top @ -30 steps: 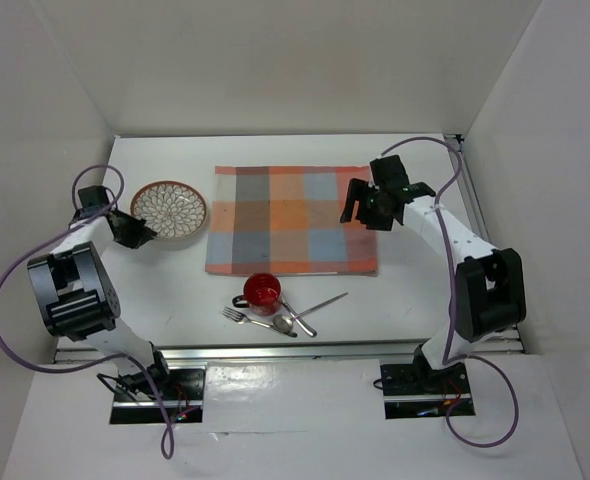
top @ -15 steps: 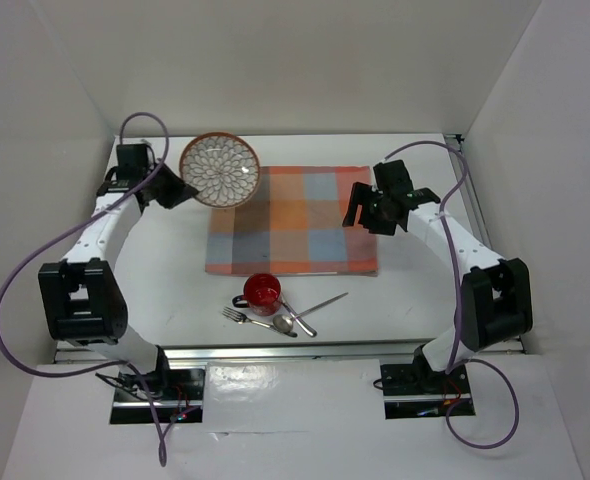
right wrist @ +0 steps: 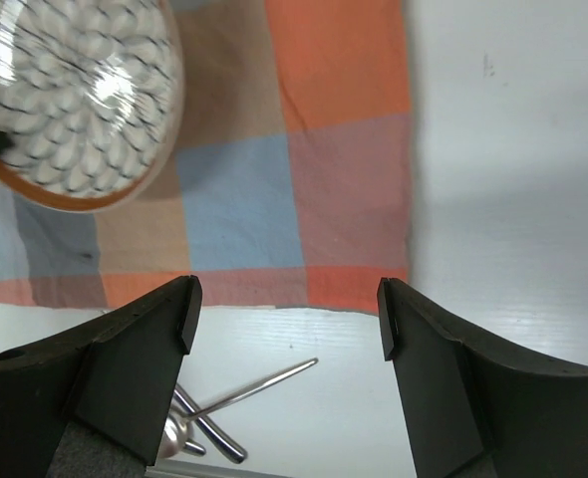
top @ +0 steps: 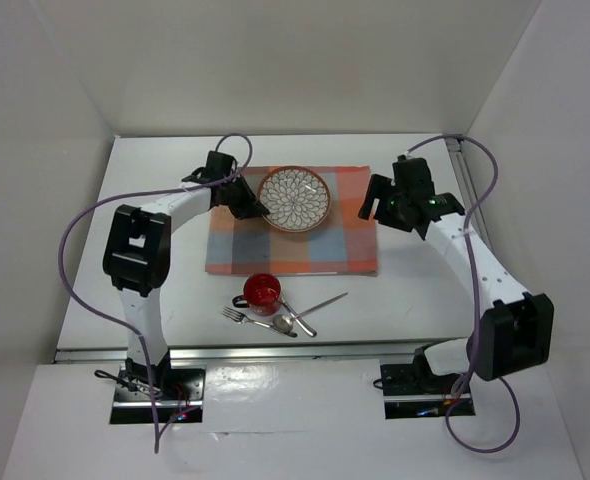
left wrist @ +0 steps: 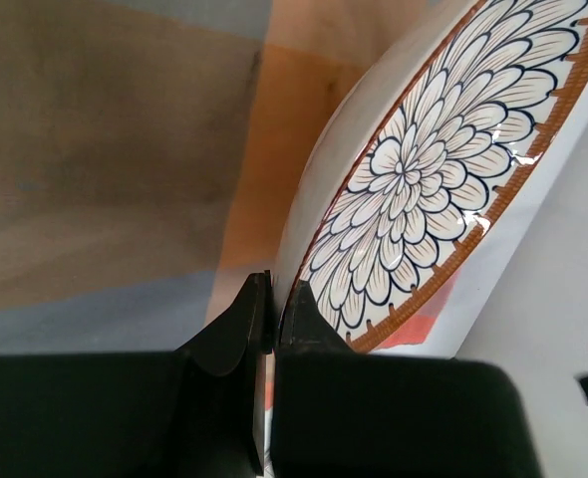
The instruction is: Set the dinner table for one person
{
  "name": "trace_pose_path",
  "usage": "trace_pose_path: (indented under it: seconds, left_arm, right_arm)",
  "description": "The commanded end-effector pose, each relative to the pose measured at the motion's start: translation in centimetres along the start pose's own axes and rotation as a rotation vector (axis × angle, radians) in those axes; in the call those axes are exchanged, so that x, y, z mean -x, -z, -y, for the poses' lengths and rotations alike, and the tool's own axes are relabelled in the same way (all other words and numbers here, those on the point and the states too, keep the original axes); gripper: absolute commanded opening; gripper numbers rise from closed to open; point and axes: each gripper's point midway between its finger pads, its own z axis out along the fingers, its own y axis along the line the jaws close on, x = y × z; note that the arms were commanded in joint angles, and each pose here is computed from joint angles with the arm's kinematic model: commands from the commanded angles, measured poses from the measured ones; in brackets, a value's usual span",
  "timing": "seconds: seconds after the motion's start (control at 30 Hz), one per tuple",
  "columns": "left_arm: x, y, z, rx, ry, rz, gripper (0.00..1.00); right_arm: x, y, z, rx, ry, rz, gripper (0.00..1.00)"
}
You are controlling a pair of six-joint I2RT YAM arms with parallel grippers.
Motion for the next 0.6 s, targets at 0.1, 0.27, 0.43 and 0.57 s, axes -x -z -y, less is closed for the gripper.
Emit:
trace_pose_path:
  seconds: [0.1,0.27,0.43,0.57]
  left_arm:
    - [1.5,0.3,6.0,-0.196,-0.039,0.035,0.00]
    - [0.6,-1.0,3.9,-0.144,-0.018,0.005,0.00]
    - [-1.1,-2.9,1.7,-0.076,0.010,-0.072,0.08]
    - [-1.6,-3.1,0.3,0.014,-0.005,-0.079,0.38]
  right_arm:
    - [1.7,2.9,1.2,-0.029,-0.023,0.102,0.83]
    - [1.5,2.9,1.8,-0.055,-0.029,0.086,0.83]
    - [1.8,2.8,1.7,-0.051,-0.029,0.094,0.83]
    - [1.9,3.1,1.6,-0.051,-0.029,0.094,0.83]
